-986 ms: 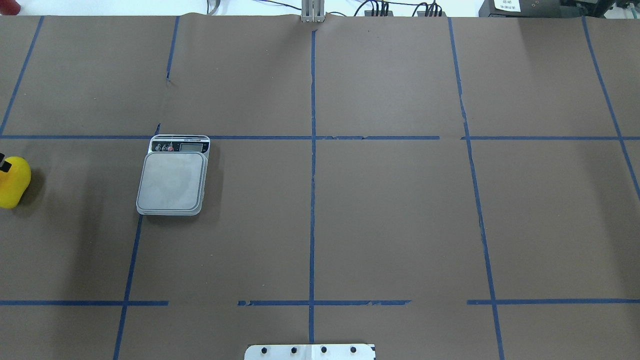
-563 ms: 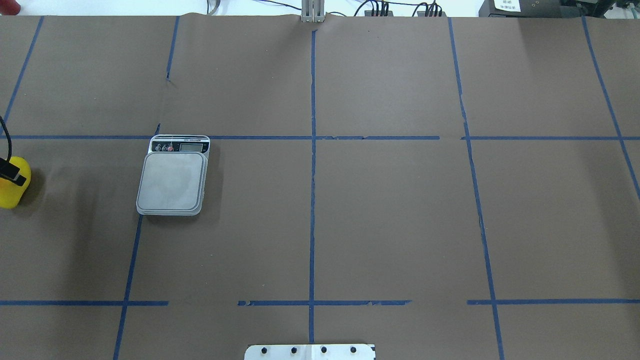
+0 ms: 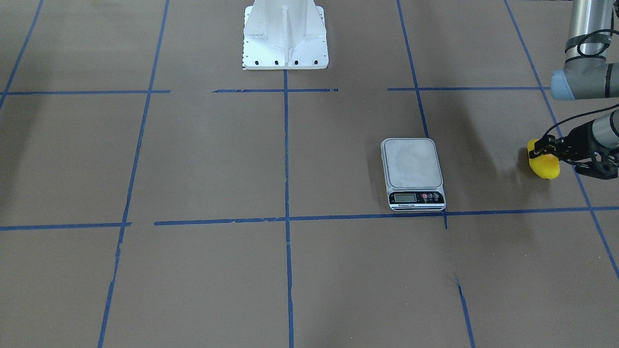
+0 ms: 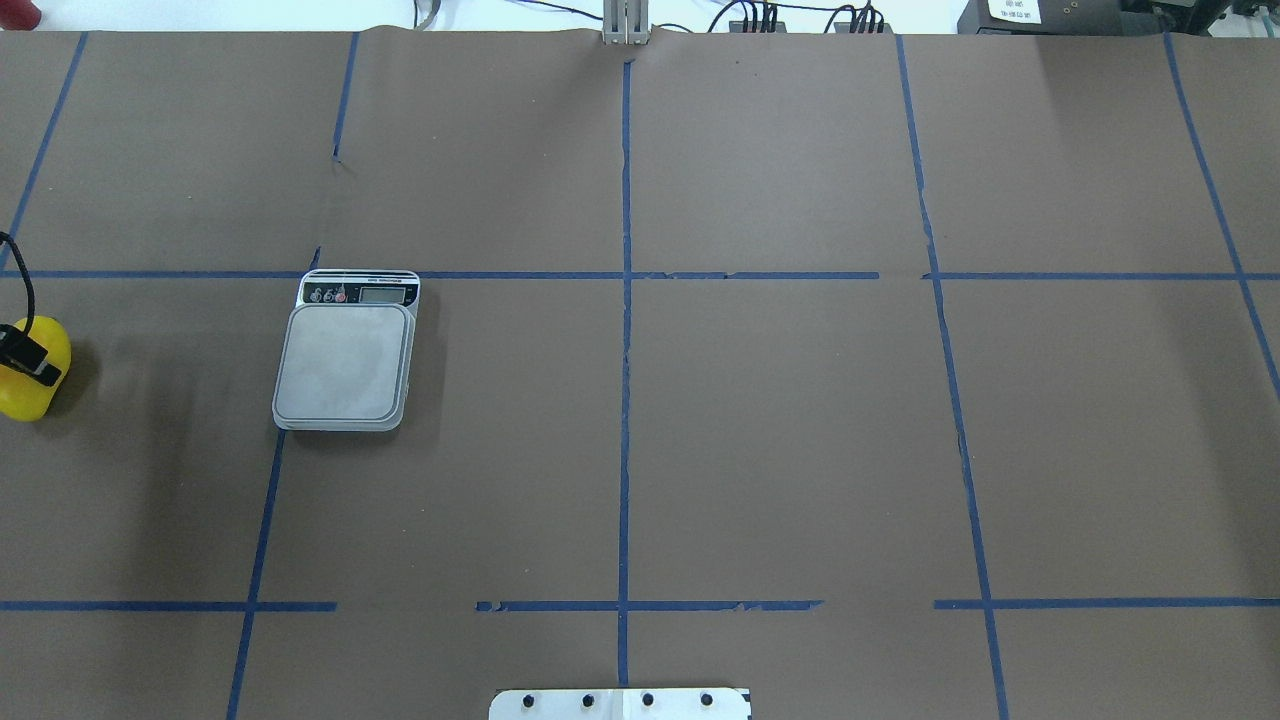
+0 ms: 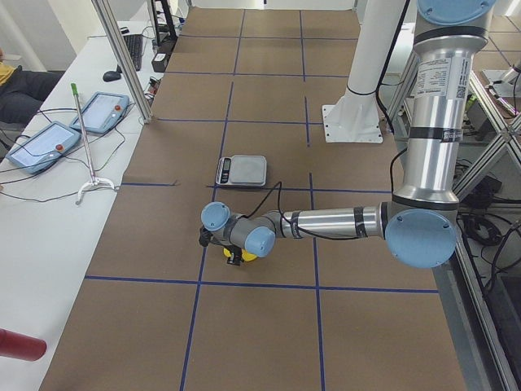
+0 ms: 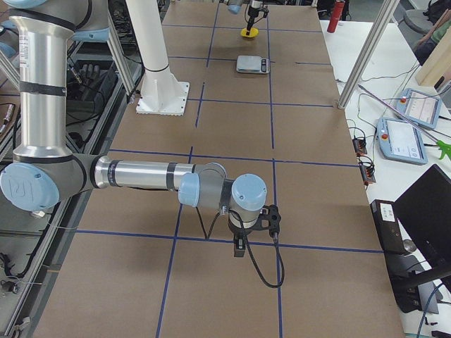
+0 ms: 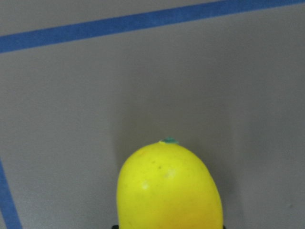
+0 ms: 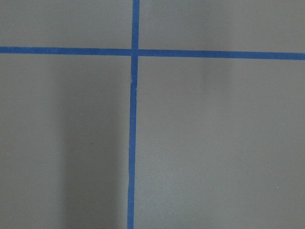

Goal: Weigh mango
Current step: 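Close the left gripper around the yellow mango and lift it, then carry the mango with the left gripper over the digital scale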

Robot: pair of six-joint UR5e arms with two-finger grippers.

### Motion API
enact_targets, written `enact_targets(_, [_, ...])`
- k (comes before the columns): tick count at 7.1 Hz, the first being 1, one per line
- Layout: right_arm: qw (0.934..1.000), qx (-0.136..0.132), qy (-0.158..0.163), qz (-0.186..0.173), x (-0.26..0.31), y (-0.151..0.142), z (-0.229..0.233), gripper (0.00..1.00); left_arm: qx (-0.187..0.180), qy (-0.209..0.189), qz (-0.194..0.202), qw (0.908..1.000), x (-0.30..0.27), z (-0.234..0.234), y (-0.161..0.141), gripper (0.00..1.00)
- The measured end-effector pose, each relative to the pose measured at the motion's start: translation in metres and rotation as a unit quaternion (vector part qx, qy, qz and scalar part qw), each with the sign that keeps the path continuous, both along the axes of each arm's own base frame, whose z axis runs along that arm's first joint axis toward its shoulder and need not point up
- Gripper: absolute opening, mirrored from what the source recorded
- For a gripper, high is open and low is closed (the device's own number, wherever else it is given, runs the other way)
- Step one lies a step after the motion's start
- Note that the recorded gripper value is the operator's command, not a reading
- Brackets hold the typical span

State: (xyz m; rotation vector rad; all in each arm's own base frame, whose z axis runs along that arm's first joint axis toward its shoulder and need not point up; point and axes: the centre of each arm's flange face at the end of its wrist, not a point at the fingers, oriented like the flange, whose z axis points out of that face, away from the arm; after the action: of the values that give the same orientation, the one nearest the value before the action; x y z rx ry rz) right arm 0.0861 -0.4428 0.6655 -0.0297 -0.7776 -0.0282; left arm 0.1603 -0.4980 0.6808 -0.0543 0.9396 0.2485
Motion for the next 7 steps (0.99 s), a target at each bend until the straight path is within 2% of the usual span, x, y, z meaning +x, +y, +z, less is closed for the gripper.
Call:
enact_targets(1, [1.0,0.0,0.0,0.0,0.0,0.0,0.0,1.0,-0.007,0.007,-0.019,0.9998,0.004,-0.025,-0.005,0.0])
enact_targets(3, [1.0,0.0,0.0,0.0,0.0,0.0,0.0,1.0,-0.029,0.033,-0.065,0.9969,0.041,-0.127,-0.013,0.0])
enact_targets(5, [1.0,0.0,0.0,0.0,0.0,0.0,0.0,1.0,-0.057,0.063,-0.077,0.9935,0.107,-0.221,-0.014,0.0])
enact_targets(7, [1.0,0.0,0.0,0.0,0.0,0.0,0.0,1.0,-0.086,0.067,-0.07,0.9915,0.174,-0.268,-0.004,0.0])
